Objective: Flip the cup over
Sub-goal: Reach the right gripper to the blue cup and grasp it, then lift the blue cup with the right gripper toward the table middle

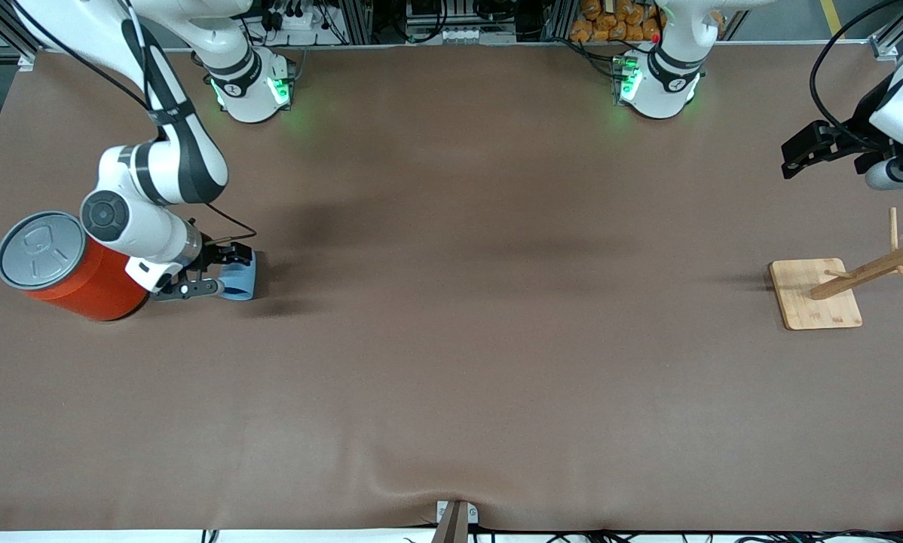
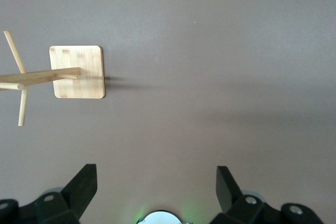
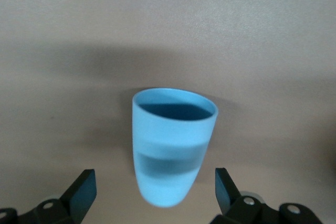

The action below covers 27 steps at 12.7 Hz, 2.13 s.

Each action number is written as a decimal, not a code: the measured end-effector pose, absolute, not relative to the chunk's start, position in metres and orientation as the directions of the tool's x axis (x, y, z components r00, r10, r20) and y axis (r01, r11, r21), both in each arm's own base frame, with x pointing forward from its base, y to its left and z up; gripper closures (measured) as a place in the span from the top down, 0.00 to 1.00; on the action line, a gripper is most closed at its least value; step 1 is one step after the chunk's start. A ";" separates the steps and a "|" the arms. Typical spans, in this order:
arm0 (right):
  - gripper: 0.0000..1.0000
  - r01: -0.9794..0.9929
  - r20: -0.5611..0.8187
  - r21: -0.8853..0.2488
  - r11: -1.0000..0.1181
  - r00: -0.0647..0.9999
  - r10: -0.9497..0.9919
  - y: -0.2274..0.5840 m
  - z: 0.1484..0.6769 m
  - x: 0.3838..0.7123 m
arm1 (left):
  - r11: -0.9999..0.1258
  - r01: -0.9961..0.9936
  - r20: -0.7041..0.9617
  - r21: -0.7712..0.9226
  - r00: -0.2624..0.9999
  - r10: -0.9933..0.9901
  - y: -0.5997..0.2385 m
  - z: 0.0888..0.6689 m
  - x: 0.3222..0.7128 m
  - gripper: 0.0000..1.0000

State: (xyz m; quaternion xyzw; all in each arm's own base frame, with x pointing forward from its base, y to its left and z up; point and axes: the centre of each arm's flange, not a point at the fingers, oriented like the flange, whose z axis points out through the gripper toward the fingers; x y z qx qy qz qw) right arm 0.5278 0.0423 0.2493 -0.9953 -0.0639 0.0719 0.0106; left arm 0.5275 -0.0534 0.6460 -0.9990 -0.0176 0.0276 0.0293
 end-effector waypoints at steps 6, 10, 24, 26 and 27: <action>1.00 0.099 -0.109 -0.031 -0.995 0.989 0.101 0.025 0.213 0.534 | -0.997 0.047 -0.062 -0.060 0.997 0.051 -0.046 0.642 0.531 1.00; 0.83 0.092 -0.112 -0.032 -0.995 0.989 0.095 0.021 0.207 0.534 | -0.997 0.049 -0.064 -0.060 0.997 0.053 -0.045 0.640 0.532 1.00; 0.82 0.702 -0.062 -0.076 -0.708 0.705 0.706 0.330 0.349 0.549 | -0.997 0.045 -0.067 -0.061 0.997 0.049 -0.047 0.639 0.533 1.00; 0.82 0.847 -0.009 -0.075 -0.527 0.528 0.849 0.398 0.357 0.534 | -0.997 0.045 -0.069 -0.061 0.996 0.049 -0.047 0.638 0.533 1.00; 0.82 0.889 -0.001 -0.071 -0.452 0.453 0.891 0.426 0.353 0.524 | -0.997 0.045 -0.069 -0.061 0.996 0.050 -0.046 0.638 0.534 1.00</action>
